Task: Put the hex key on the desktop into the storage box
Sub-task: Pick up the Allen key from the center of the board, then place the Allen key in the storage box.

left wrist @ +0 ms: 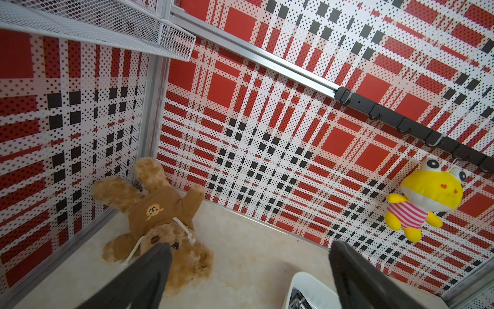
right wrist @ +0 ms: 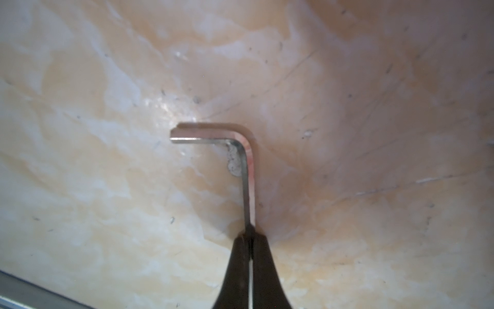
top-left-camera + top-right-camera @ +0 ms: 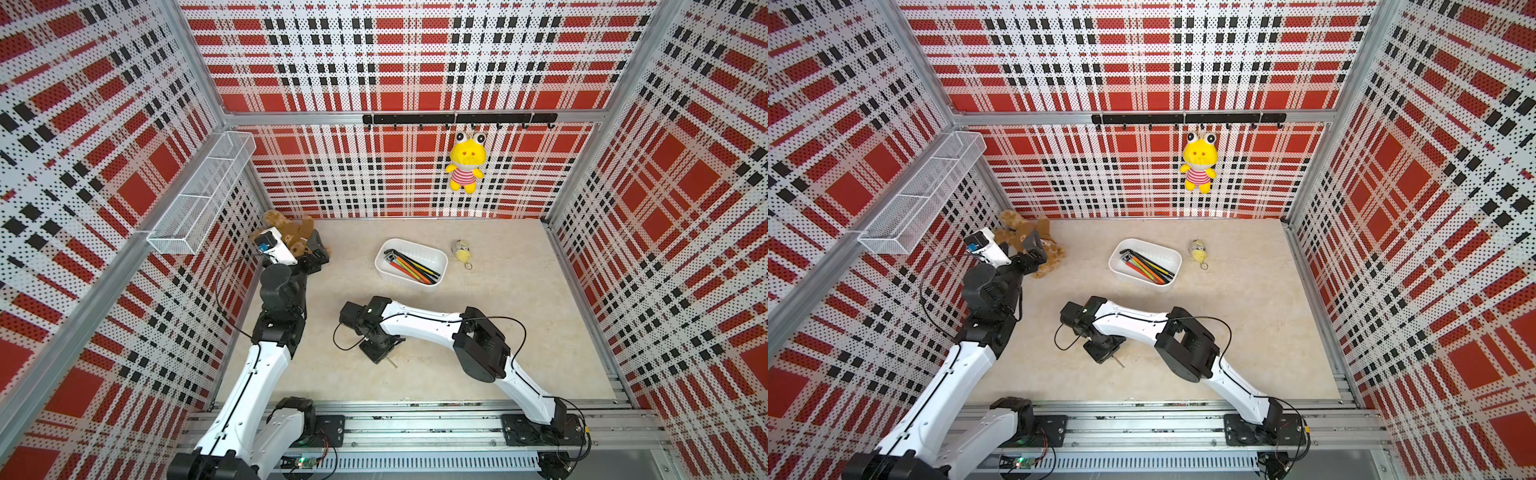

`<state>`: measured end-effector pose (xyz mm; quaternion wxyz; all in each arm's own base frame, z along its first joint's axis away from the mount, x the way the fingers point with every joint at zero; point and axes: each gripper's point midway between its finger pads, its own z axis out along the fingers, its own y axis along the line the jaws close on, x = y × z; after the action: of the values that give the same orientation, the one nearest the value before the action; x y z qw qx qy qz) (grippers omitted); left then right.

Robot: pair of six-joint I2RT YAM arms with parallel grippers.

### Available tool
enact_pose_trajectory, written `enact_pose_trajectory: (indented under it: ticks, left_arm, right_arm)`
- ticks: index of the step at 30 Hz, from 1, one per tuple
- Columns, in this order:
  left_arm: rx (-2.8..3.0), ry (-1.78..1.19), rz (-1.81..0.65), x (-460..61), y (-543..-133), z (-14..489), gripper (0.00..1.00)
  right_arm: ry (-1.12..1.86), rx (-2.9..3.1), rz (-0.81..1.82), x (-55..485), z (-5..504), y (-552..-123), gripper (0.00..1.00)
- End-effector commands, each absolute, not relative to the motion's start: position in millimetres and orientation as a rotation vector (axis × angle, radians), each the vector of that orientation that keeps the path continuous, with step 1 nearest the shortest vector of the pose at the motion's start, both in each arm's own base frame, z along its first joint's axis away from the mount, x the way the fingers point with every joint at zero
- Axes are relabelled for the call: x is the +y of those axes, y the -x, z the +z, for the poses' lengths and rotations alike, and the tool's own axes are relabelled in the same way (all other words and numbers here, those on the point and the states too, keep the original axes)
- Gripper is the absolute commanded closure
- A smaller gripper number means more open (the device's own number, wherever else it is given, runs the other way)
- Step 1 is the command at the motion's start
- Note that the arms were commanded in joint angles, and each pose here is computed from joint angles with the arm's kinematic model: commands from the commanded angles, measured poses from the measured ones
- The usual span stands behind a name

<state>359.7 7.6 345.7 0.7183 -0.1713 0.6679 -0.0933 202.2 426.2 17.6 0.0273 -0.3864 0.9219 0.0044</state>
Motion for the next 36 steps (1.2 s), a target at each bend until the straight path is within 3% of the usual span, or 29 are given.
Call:
enact_pose_trajectory:
  ticks: [1, 11, 23, 36]
  left_arm:
    - [1.452, 0.386, -0.203, 11.1, -356.0, 351.1, 0.01]
    - [1.445, 0.389, -0.201, 11.9, -354.9, 353.1, 0.01]
    - [1.438, 0.394, -0.196, 13.6, -353.7, 355.2, 0.01]
    - [1.442, 0.402, -0.2, 15.5, -355.9, 353.0, 0.01]
  right_arm:
    - [1.177, 2.894, -0.124, 407.4, -18.9, -196.5, 1.0]
    - [1.131, 2.722, 0.09, 428.9, 47.7, -223.7, 1.0]
    - [1.016, 2.622, 0.186, 399.2, 115.9, -277.0, 1.0]
    - [0.853, 2.424, 0.129, 320.0, 176.6, -451.2, 1.0]
